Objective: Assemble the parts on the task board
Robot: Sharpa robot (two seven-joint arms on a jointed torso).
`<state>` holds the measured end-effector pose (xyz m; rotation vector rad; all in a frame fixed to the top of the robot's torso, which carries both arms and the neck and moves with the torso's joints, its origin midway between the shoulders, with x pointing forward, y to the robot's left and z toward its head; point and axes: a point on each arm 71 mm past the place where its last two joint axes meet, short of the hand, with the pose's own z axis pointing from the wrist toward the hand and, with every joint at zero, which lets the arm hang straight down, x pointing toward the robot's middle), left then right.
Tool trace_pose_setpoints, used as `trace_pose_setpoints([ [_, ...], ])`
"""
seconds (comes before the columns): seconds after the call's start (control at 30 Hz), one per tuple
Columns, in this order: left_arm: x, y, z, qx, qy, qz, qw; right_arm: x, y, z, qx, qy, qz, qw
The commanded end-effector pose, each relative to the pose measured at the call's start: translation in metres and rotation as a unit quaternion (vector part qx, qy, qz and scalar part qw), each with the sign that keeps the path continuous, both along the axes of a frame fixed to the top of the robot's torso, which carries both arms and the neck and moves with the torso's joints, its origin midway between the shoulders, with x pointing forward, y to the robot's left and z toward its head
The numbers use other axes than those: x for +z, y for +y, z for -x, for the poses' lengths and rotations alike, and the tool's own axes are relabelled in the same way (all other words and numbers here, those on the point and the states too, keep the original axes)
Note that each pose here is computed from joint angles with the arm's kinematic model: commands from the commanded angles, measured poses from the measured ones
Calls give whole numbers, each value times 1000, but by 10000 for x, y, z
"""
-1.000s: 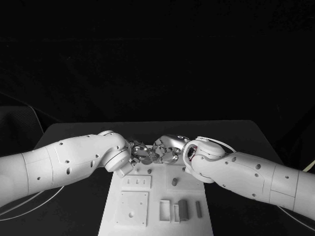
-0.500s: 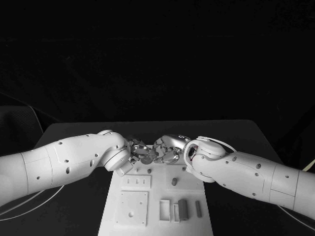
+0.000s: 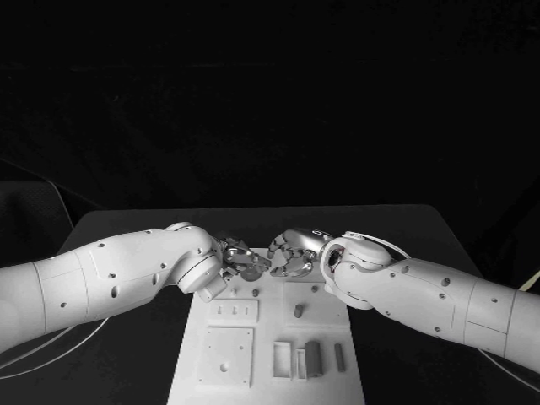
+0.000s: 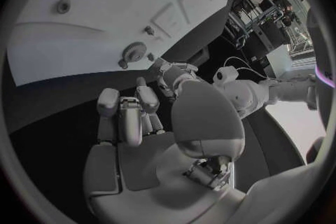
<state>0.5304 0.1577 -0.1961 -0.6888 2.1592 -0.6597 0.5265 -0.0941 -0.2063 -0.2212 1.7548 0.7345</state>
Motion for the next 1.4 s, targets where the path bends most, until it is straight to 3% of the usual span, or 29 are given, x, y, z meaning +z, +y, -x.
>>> trace_pose_setpoints([
  [0.03, 5, 13, 0, -7, 3, 11, 1000, -7, -85, -14, -5, 0, 1, 1000],
  [0.37, -68, 301, 52, 8, 50, -11, 999, -30, -528, -93, -49, 4, 1, 999],
  [0.53, -161, 460, 118, -3, 83, -34, 996, -22, -755, -143, -80, -6, 1, 997],
  [0.67, -185, 521, 146, -14, 94, -48, 994, -7, -915, -181, -101, -8, -11, 995],
  [0.77, -217, 550, 180, -26, 103, -62, 992, 40, -1097, -245, -137, -14, -52, 989],
  [0.83, -214, 555, 184, -32, 98, -72, 992, 76, -1203, -289, -167, -27, -82, 982],
  [0.97, -211, 543, 176, -37, 90, -83, 992, 99, -1351, -354, -211, -17, -140, 967],
  [1.17, -202, 428, 146, -63, 63, -120, 989, 120, -1480, -408, -238, -18, -178, 955],
  [1.4, -198, 353, 109, -74, 42, -152, 985, 116, -1496, -419, -242, -10, -185, 952],
])
